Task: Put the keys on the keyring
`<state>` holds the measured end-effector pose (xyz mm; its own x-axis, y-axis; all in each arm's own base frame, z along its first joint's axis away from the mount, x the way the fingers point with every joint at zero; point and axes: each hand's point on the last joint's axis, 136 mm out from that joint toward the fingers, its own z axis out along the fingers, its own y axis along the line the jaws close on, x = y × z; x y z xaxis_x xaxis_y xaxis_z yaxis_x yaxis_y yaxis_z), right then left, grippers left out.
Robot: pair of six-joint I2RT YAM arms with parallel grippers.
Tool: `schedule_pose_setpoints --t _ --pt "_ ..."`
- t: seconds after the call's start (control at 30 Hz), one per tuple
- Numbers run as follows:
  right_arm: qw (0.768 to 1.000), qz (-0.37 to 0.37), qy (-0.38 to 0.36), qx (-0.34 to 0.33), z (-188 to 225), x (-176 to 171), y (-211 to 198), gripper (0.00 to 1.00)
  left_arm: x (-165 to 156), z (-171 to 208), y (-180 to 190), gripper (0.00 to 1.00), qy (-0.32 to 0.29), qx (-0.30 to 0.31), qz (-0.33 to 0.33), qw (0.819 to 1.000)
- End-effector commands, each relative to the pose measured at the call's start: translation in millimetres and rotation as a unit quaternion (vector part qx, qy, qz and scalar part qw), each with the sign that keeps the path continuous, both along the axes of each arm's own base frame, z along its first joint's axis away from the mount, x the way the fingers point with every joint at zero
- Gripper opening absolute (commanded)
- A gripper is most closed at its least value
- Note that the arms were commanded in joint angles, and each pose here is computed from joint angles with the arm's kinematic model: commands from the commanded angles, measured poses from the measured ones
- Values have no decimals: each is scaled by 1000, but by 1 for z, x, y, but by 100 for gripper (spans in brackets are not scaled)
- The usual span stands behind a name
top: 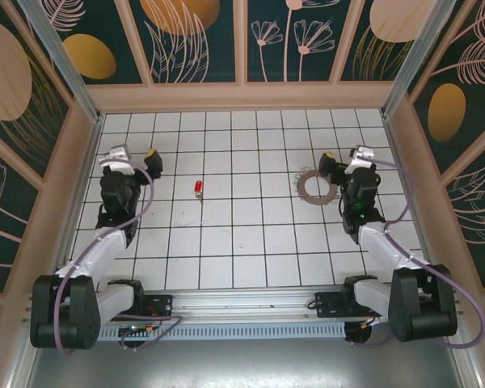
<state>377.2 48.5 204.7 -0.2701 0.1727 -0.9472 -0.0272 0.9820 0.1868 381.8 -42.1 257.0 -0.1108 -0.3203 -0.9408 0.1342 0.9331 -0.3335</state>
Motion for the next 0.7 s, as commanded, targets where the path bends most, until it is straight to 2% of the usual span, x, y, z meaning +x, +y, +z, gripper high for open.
schedule_pose_setpoints --t 0.0,0.07,0.17,0.3,0.5,0.67 --pt "992 45 116 9 -36 -14 26 99 -14 5 -56 99 45 -70 -128 988" --pt "987 57 148 1 -45 -16 36 99 -20 6 -80 99 63 -88 -165 980" --pt "981 60 184 4 -60 -18 42 99 -36 6 -115 99 81 -131 -239 959" --pt "972 73 222 24 -79 -23 52 99 -59 -3 -138 99 79 -174 -273 943" --pt "957 97 273 -1 -98 -32 69 99 -75 -33 -150 99 114 -140 -262 948" --pt "949 98 299 -31 -105 -33 72 80 -84 -46 -145 99 118 -133 -250 952"
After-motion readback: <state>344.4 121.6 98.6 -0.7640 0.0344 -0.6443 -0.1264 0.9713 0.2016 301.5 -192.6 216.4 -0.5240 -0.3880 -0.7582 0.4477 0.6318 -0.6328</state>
